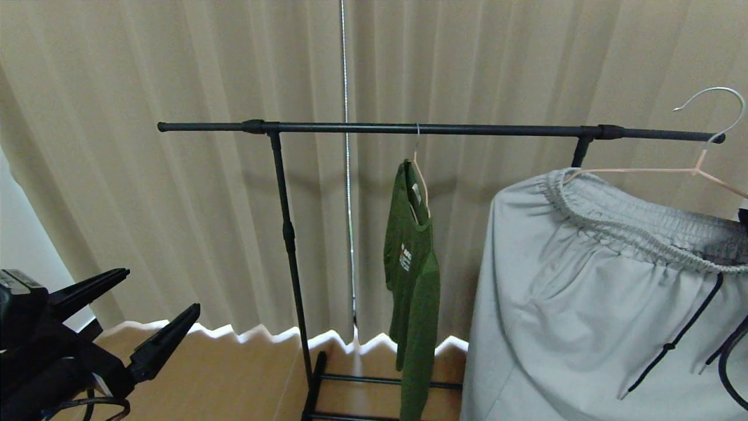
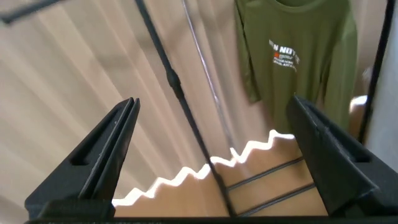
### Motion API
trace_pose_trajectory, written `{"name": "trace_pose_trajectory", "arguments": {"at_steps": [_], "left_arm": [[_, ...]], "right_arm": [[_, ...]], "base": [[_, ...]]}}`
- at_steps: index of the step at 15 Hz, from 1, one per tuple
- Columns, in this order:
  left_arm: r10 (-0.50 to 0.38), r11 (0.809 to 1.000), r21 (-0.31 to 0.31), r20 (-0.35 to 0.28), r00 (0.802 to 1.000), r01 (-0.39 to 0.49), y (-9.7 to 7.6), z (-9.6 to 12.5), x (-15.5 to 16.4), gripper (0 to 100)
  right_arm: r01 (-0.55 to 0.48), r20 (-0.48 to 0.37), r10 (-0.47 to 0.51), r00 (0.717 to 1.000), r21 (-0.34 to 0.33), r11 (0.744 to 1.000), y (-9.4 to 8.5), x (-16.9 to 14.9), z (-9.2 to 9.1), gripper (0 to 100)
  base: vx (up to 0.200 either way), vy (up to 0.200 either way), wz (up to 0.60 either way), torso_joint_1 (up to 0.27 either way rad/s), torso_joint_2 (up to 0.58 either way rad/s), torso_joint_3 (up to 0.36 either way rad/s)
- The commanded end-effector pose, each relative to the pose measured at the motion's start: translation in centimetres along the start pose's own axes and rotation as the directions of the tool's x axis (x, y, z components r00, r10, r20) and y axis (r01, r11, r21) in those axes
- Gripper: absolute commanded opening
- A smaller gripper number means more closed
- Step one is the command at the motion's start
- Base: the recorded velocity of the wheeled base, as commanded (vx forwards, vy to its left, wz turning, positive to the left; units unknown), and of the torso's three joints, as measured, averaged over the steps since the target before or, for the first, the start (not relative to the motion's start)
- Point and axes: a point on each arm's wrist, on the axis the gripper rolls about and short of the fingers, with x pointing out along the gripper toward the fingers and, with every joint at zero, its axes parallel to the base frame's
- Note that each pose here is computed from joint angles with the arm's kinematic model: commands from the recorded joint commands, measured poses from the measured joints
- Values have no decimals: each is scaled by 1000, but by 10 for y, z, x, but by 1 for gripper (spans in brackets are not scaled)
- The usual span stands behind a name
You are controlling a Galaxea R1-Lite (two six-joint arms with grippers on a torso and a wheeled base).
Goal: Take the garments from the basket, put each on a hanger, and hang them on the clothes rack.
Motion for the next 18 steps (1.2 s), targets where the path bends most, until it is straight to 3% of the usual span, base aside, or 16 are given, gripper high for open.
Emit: {"name": "trace_pose_trajectory", "arguments": {"at_steps": [1, 3, 6, 9, 12, 18], "left_arm": [[6, 1000, 4, 15, 1000, -6, 1, 3, 1, 100], [27, 1000, 14, 17, 999, -27, 3, 4, -1, 100], [75, 997, 15, 43, 996, -76, 8, 7, -8, 100], [83, 996, 18, 58, 995, -84, 10, 12, -7, 100], [74, 997, 16, 49, 996, -75, 9, 10, -5, 100], [64, 998, 17, 36, 997, -65, 8, 7, -5, 100]], "right_arm": [[42, -19, -42, 999, 4, 999, -5, 0, -2, 0], [108, -59, -108, 992, -2, 994, -5, 2, -4, 0], [100, -52, -99, 994, 2, 995, -4, 1, -5, 0], [78, -51, -78, 996, -1, 997, 1, -11, -20, 0], [81, -23, -81, 996, 4, 997, 0, -18, -17, 0], [61, -49, -61, 997, -5, 998, 4, -12, -22, 0]], "base": [[0, 0, 0, 0, 0, 0], [0, 0, 0, 0, 0, 0], [0, 0, 0, 0, 0, 0], [0, 0, 0, 0, 0, 0], [200, 0, 0, -1, -1, 2], [200, 0, 0, 5, 1, 2]]}}
